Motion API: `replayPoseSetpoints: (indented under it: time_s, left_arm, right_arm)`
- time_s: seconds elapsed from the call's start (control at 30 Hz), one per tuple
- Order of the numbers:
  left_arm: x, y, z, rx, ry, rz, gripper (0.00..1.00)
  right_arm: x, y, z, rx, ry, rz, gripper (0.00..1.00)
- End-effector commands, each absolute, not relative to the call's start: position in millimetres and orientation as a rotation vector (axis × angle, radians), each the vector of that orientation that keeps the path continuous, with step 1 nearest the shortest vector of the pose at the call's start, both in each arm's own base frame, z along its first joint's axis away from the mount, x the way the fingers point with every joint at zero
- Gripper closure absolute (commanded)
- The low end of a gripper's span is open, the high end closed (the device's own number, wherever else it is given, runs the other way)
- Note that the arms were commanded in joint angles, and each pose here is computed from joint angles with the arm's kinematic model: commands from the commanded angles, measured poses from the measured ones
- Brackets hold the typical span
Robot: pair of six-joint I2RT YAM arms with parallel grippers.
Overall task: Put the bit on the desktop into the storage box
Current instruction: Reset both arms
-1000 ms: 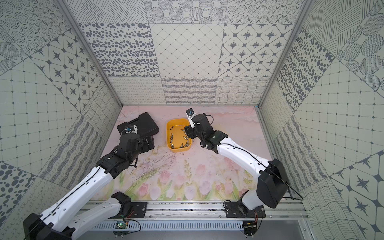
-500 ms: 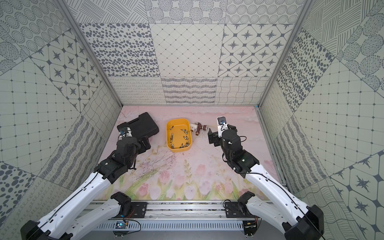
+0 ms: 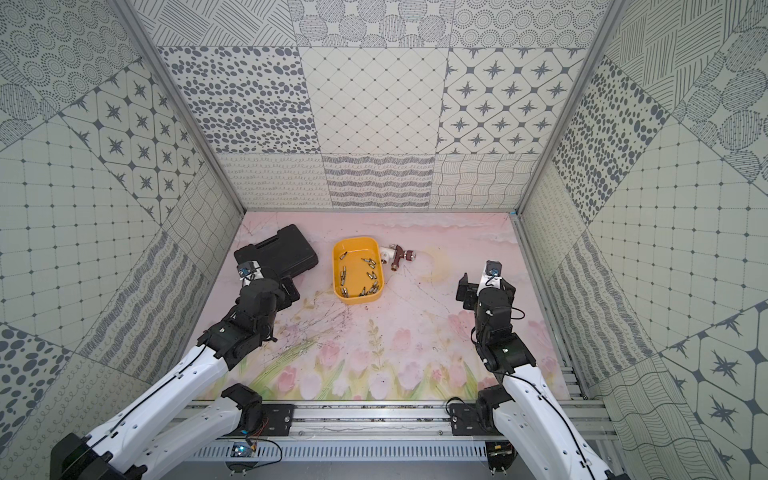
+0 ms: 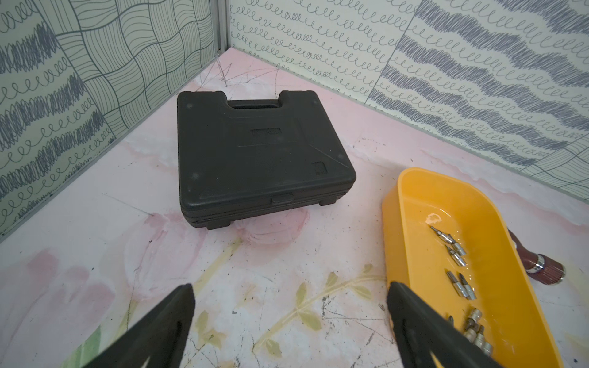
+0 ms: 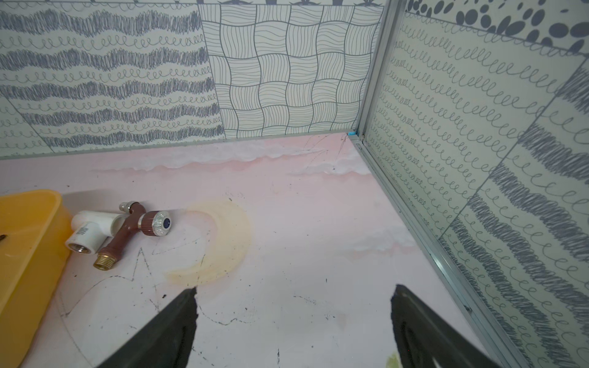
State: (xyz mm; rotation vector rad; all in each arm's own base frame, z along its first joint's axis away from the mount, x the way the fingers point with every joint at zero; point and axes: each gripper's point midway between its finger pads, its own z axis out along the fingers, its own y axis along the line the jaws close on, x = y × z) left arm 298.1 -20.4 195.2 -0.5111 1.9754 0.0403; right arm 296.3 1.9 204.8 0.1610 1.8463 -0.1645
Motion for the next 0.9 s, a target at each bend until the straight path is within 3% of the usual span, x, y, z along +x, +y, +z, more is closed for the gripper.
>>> replayPoseSetpoints:
  time_s: [0.0, 0.33, 0.87]
  left_arm:
    - [307.0, -12.4, 201.4, -0.537, 1.896, 0.084, 0.01]
    - [315.5, -13.0, 185.0, -0.516, 1.927, 0.136, 0.01]
    - [320.4, -9.4, 166.5, -0.456, 1.994, 0.229, 0.01]
  right_arm:
    - [304.2, -1.3, 199.8, 0.183, 1.784, -0.140, 0.03]
    - [325.9, -20.0, 136.4, 0.173, 1.866, -0.139, 0.03]
    - [356.8, -17.6, 141.7, 0.058, 1.788, -0.043, 0.03]
